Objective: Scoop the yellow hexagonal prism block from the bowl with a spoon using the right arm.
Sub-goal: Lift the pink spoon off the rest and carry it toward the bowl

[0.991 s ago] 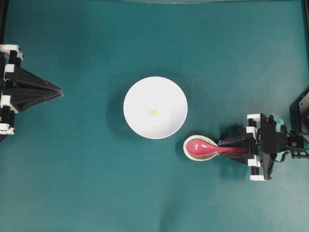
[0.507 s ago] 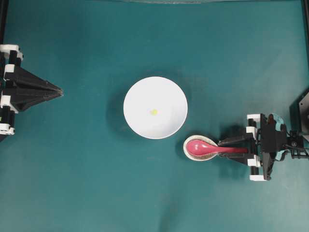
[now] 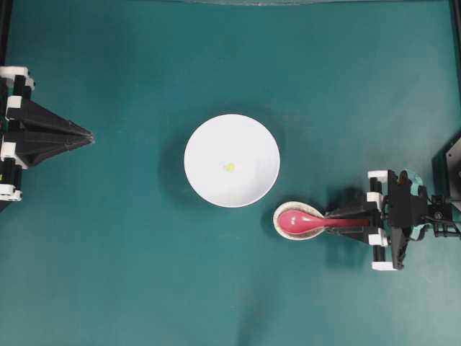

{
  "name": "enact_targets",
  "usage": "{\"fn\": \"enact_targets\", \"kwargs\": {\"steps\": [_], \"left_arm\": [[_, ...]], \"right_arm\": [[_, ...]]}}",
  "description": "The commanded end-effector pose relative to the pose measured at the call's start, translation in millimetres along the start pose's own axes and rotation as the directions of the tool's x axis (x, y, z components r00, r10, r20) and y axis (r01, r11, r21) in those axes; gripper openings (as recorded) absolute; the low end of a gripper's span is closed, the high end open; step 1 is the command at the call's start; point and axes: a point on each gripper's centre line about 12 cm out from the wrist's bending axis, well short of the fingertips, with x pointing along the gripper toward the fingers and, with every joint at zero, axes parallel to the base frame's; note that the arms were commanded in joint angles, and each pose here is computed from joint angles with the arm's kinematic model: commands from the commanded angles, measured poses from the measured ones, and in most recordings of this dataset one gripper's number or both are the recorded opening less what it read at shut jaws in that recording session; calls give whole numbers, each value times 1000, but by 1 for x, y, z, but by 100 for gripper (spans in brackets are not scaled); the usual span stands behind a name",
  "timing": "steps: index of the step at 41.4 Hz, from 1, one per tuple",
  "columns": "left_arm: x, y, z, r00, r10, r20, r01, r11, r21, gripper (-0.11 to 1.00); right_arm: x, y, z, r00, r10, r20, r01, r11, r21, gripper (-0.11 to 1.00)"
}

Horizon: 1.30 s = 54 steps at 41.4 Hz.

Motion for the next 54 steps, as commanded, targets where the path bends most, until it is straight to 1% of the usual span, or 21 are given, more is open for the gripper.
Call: {"fn": "enact_targets", "kwargs": {"steps": [1,12,15,21,28,32,37,42,47,54], "left_arm": [[3,0,7,1000,-2,14,2,1000,2,8],[3,0,8,1000,-2,14,2,1000,2,8],[3,0,8,1000,-2,14,2,1000,2,8],[2,0,8,1000,-2,15,2,1000,3,8],[2,0,8,1000,-2,18,2,1000,3,8],[3,0,8,1000,-2,20,2,1000,3,8],[3,0,8,1000,-2,18,2,1000,3,8],[3,0,8,1000,-2,14,2,1000,3,8],[3,0,8,1000,-2,12,2,1000,3,8],[3,0,7,1000,-2,9,2,1000,5,8]], "right_arm": [[-2,4,9,999,17,29,-17,1000,22,24],[-11,10,32,996,61,58,-64,997,51,24],[-15,13,40,995,79,69,-82,995,49,24],[-23,14,62,989,106,106,-109,994,22,24],[-33,7,94,981,109,163,-108,994,-13,24],[-39,-4,117,978,95,184,-91,995,-28,24],[-46,-18,149,978,80,194,-76,997,-29,24],[-53,-34,176,983,68,169,-69,998,-3,24],[-56,-51,190,993,47,108,-51,998,33,24],[-51,-79,195,1000,-16,16,15,997,82,24]]}}
